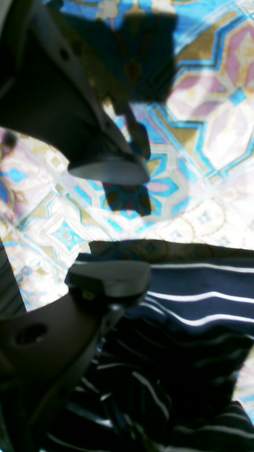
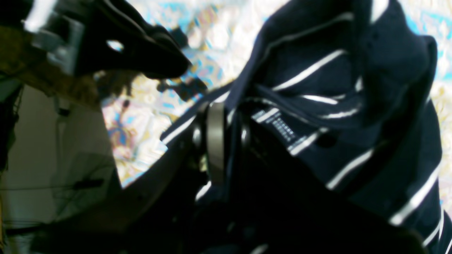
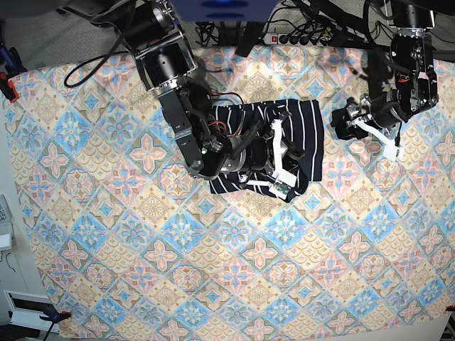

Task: Fold the T-shirt properly
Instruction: 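Fold the shirt end with the right gripper toward the left gripper, then press the folded end down with the right gripper and release it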

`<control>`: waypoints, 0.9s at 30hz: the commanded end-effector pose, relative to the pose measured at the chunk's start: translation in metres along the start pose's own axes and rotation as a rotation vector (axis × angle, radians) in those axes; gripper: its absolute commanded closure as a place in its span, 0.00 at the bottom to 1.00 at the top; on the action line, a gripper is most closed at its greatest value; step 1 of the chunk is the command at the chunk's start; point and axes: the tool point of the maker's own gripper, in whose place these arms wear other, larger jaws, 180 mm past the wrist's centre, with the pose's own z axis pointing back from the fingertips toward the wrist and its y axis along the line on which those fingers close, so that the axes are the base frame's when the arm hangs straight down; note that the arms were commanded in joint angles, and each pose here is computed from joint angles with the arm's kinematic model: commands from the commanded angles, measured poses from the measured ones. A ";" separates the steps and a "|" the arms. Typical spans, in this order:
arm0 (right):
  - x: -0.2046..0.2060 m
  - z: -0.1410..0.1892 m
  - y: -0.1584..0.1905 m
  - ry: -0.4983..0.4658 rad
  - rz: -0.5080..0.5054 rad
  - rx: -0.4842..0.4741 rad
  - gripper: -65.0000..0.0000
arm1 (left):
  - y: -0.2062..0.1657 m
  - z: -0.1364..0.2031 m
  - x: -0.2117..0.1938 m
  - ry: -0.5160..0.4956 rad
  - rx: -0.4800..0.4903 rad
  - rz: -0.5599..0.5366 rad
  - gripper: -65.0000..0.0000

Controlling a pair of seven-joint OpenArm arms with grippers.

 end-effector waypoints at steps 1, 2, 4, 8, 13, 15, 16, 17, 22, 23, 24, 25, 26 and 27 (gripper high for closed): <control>0.028 -0.005 0.013 -0.088 0.029 0.045 0.93 | -0.003 0.003 0.010 -0.029 -0.006 -0.017 0.47; 0.026 -0.009 0.018 -0.090 0.026 0.060 0.93 | -0.002 0.003 0.009 -0.029 -0.002 -0.017 0.47; 0.019 -0.019 0.020 -0.072 0.018 0.084 0.93 | -0.001 0.003 0.009 -0.029 0.005 -0.022 0.47; 0.008 -0.034 0.034 -0.033 0.036 0.133 0.93 | 0.000 0.003 0.010 -0.032 0.007 -0.022 0.47; 0.016 -0.040 0.040 -0.052 0.075 0.156 0.93 | 0.000 0.004 0.009 -0.029 0.009 -0.023 0.48; 0.022 -0.040 0.033 -0.075 0.072 0.148 0.93 | 0.001 0.004 0.009 -0.027 0.009 -0.023 0.48; 0.024 -0.040 0.028 -0.074 0.073 0.142 0.93 | 0.000 0.003 0.008 -0.027 0.008 -0.021 0.48; 0.025 -0.041 0.025 -0.076 0.073 0.138 0.93 | 0.000 0.003 0.008 -0.027 0.007 -0.020 0.48; 0.030 -0.040 0.013 -0.073 0.079 0.123 0.93 | -0.002 0.002 0.006 -0.021 0.003 -0.022 0.48; 0.034 -0.040 0.011 -0.089 0.078 0.120 0.93 | -0.002 0.002 0.006 -0.021 0.002 -0.023 0.48; 0.036 -0.040 0.008 -0.096 0.078 0.117 0.91 | -0.002 0.002 0.006 -0.021 0.002 -0.023 0.48; 0.036 -0.040 0.007 -0.099 0.073 0.117 0.90 | -0.002 0.002 0.006 -0.021 0.001 -0.024 0.48; 0.032 -0.041 0.005 -0.092 0.065 0.116 0.87 | -0.002 0.002 0.006 -0.021 0.001 -0.024 0.48; 0.031 -0.042 0.005 -0.090 0.061 0.116 0.84 | -0.002 0.002 0.005 -0.020 0.002 -0.024 0.48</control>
